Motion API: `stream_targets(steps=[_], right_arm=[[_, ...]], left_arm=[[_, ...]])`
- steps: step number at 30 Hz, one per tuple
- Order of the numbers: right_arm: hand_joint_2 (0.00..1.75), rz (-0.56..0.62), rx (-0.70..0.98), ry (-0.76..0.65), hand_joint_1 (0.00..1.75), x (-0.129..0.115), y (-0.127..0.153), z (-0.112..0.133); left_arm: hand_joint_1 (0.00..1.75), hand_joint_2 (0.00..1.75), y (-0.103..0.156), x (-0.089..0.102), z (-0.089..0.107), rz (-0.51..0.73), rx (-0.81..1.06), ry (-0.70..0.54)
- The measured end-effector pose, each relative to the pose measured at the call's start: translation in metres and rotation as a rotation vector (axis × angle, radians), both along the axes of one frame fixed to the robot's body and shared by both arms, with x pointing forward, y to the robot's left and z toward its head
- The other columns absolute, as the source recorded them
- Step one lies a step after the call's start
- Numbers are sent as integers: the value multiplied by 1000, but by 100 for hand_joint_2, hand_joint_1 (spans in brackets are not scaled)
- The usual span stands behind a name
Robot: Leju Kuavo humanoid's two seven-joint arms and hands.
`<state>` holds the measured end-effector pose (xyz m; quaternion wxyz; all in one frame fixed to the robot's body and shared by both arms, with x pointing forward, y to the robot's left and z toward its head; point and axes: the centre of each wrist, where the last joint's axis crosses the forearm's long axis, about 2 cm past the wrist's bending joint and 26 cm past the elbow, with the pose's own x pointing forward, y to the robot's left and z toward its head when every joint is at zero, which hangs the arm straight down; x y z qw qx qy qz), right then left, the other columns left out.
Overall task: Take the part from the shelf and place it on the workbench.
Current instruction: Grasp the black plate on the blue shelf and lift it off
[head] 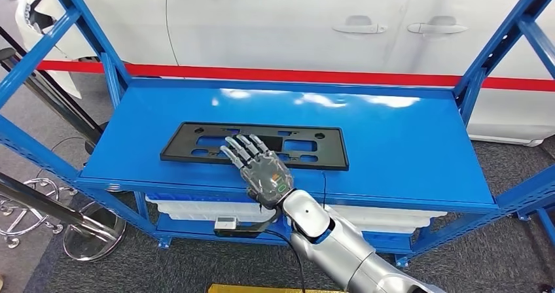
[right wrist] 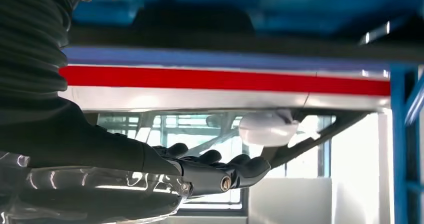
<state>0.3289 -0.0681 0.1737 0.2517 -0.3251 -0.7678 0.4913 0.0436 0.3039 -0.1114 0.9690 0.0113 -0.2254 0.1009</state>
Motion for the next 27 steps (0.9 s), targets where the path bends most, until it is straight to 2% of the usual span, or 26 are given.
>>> stream_targets(steps=[9, 16, 27], right_arm=[[175, -15, -118, 31, 0, 1, 14, -15], [175, -69, -160, 38, 0, 12, 14, -20], [175, -90, -128, 30, 0, 25, 25, -5]], left_arm=[[0, 0, 5, 1, 0, -34, 11, 1], [0, 0, 4, 3, 0, -67, 10, 1], [0, 0, 7, 10, 1, -98, 17, -3]])
